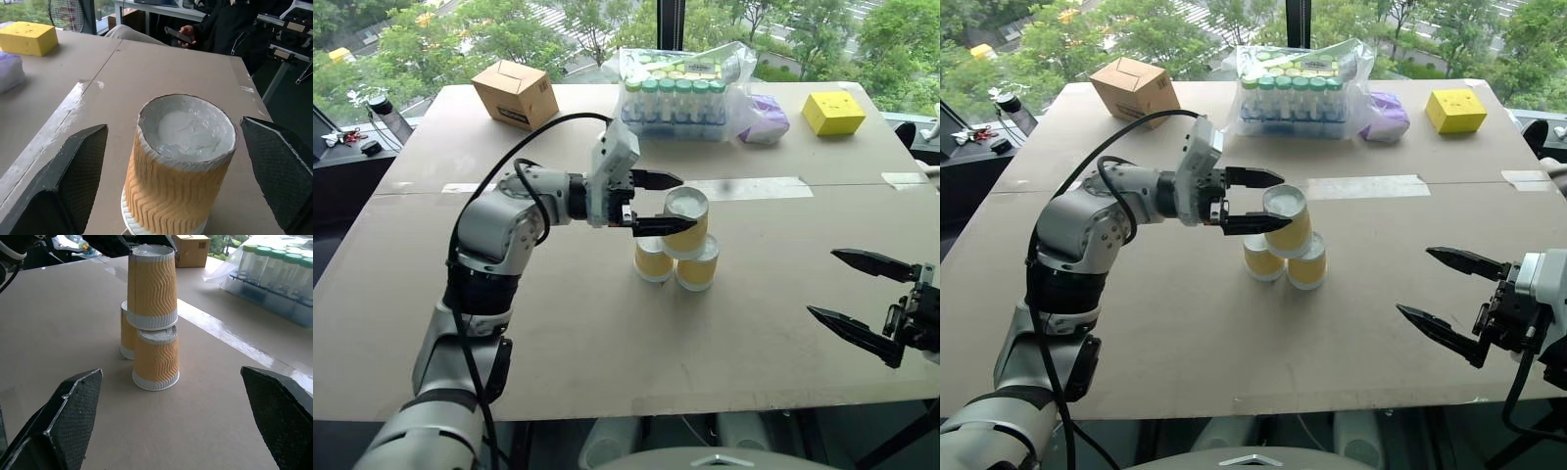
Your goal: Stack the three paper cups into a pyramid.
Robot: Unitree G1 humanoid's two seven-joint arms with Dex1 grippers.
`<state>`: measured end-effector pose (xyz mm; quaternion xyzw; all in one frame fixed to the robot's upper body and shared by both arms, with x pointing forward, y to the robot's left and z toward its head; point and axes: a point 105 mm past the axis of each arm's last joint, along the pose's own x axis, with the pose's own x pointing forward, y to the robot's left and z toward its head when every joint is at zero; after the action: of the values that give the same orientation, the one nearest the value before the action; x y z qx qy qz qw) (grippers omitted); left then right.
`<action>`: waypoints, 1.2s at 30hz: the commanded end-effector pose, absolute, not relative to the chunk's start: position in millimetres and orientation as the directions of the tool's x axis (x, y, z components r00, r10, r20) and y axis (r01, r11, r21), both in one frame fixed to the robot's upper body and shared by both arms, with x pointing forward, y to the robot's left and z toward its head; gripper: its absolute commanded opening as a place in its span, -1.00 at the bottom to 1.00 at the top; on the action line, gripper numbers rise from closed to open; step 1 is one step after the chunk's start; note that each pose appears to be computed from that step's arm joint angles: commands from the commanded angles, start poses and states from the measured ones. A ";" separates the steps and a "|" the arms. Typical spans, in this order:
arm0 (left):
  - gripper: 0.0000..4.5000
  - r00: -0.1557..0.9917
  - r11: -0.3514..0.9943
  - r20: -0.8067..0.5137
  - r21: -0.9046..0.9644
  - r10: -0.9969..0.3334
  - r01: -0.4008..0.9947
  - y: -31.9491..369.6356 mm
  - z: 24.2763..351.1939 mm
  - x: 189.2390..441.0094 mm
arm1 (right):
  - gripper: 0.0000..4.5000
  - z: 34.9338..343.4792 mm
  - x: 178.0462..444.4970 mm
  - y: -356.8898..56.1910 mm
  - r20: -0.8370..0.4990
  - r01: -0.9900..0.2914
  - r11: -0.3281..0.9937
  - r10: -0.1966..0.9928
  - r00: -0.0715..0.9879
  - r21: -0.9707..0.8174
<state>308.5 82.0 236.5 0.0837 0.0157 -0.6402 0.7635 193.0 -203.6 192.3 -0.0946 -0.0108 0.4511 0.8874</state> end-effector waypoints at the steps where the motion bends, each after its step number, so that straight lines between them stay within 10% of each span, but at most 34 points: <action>1: 0.98 0.172 0.160 -0.084 0.131 -0.982 0.978 98.5 253.3 291.3 | 1.00 204.9 192.9 -203.4 -0.009 -0.797 0.567 0.814 0.581 -0.207; 20: 0.98 0.501 0.528 0.221 0.078 -0.836 0.846 162.7 235.4 287.8 | 1.00 214.9 205.1 -201.2 0.039 -0.833 0.519 0.852 0.522 -0.191; 36: 0.98 0.680 0.688 -0.134 -0.010 -0.720 0.726 243.4 133.3 236.8 | 1.00 158.4 186.6 -273.6 -0.183 -0.718 0.691 0.698 0.692 -0.078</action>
<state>238.6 234.3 132.9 -0.0028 0.0588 -0.4017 0.9139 187.2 -268.6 153.8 -0.0566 0.0810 0.3917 0.9148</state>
